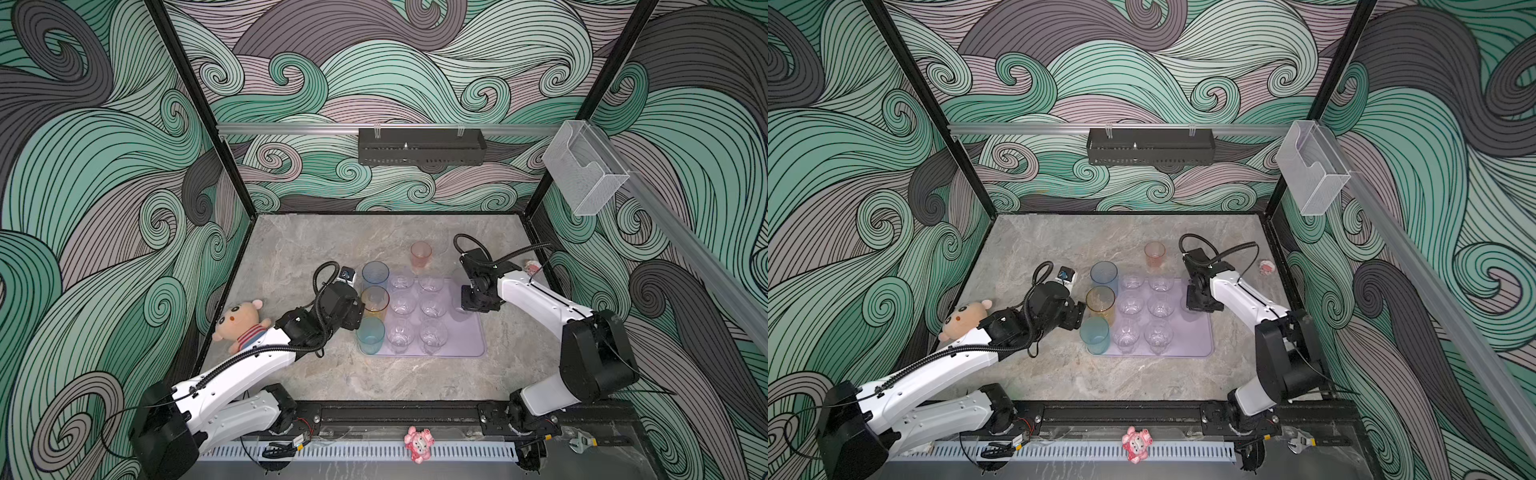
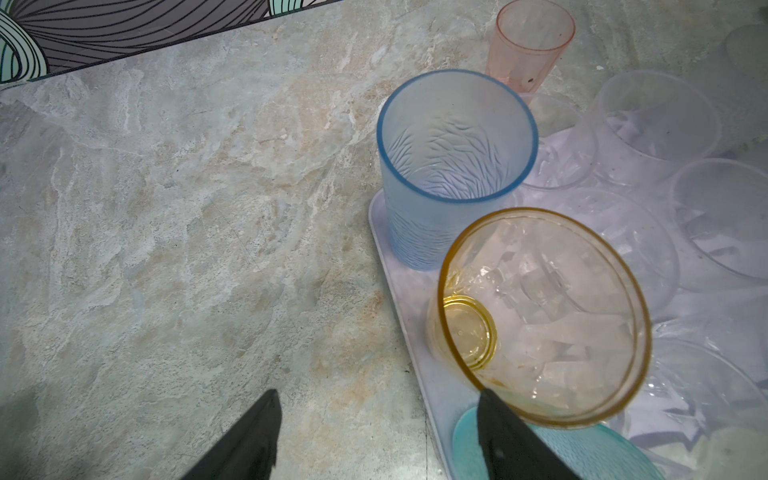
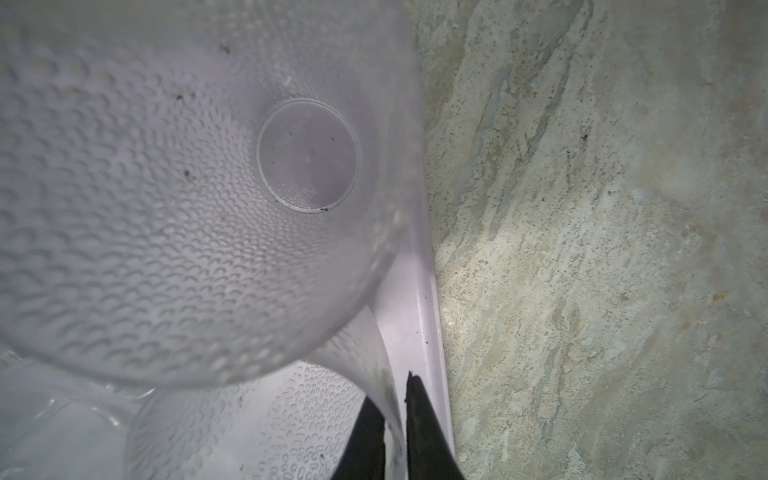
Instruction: Place the glasses into the tray
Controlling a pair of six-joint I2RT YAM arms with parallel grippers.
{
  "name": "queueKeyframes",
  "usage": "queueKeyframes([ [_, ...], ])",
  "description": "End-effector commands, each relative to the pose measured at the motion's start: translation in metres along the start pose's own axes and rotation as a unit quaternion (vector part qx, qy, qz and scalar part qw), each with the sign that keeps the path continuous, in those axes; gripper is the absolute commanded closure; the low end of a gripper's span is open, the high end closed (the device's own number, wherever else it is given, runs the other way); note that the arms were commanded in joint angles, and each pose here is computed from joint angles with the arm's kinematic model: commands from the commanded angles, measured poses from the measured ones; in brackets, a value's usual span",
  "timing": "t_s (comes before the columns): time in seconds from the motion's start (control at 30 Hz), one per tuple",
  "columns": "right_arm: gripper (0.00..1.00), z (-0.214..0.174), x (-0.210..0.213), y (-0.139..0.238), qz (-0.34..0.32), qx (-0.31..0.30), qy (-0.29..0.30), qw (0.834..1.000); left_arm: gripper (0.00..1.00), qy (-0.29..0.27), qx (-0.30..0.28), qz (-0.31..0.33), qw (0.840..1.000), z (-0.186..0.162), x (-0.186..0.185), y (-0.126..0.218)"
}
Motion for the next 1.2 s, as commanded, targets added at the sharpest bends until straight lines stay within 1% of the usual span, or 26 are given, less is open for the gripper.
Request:
queueKeyframes([
  [0.0,0.81,0.007,-0.001,0.013,0.002,-0.015,-0.001,1.0,0.23,-0.002,-0.021,0.001,1.0,0.014,-0.003,0.006],
  [0.13,0.7,0.014,-0.004,0.034,0.004,-0.036,0.0,0.999,0.23,-0.003,-0.02,0.001,1.0,0.013,-0.002,0.005],
  [0.23,0.65,0.022,-0.004,0.056,0.014,-0.062,-0.002,0.998,0.23,-0.003,-0.024,0.005,1.0,0.014,-0.001,0.005],
  [0.33,0.62,0.036,0.004,0.077,0.042,-0.095,-0.003,0.995,0.22,0.002,-0.031,0.009,0.999,0.018,0.001,0.005],
  [0.43,0.58,0.055,0.016,0.088,0.067,-0.117,-0.001,0.991,0.21,0.027,-0.027,0.011,0.999,0.023,0.007,0.002],
  [0.53,0.55,0.077,0.03,0.09,0.095,-0.127,-0.009,0.987,0.2,0.068,-0.011,0.009,0.998,0.027,0.017,-0.001],
  [0.67,0.51,0.113,0.051,0.085,0.128,-0.141,-0.022,0.981,0.2,0.124,0.01,0.001,0.992,0.028,0.032,-0.007],
  [0.8,0.5,0.144,0.069,0.065,0.143,-0.13,-0.032,0.981,0.2,0.172,0.034,-0.009,0.984,0.025,0.043,-0.017],
  [1.0,0.5,0.175,0.087,0.034,0.142,-0.121,-0.045,0.981,0.2,0.213,0.045,-0.012,0.976,0.025,0.054,-0.03],
  [1.17,0.5,0.187,0.095,0.008,0.135,-0.106,-0.047,0.984,0.21,0.233,0.063,-0.017,0.97,0.024,0.06,-0.04],
])
Point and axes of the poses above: each gripper's point midway between its finger pads, its own y axis back along the fingers, its own x axis along the line the jaws close on, z = x × y, the point moved 6 cm from there along y, back along the fingers, and after that the axes turned 7 degrees about y, right-handed, at the moved point
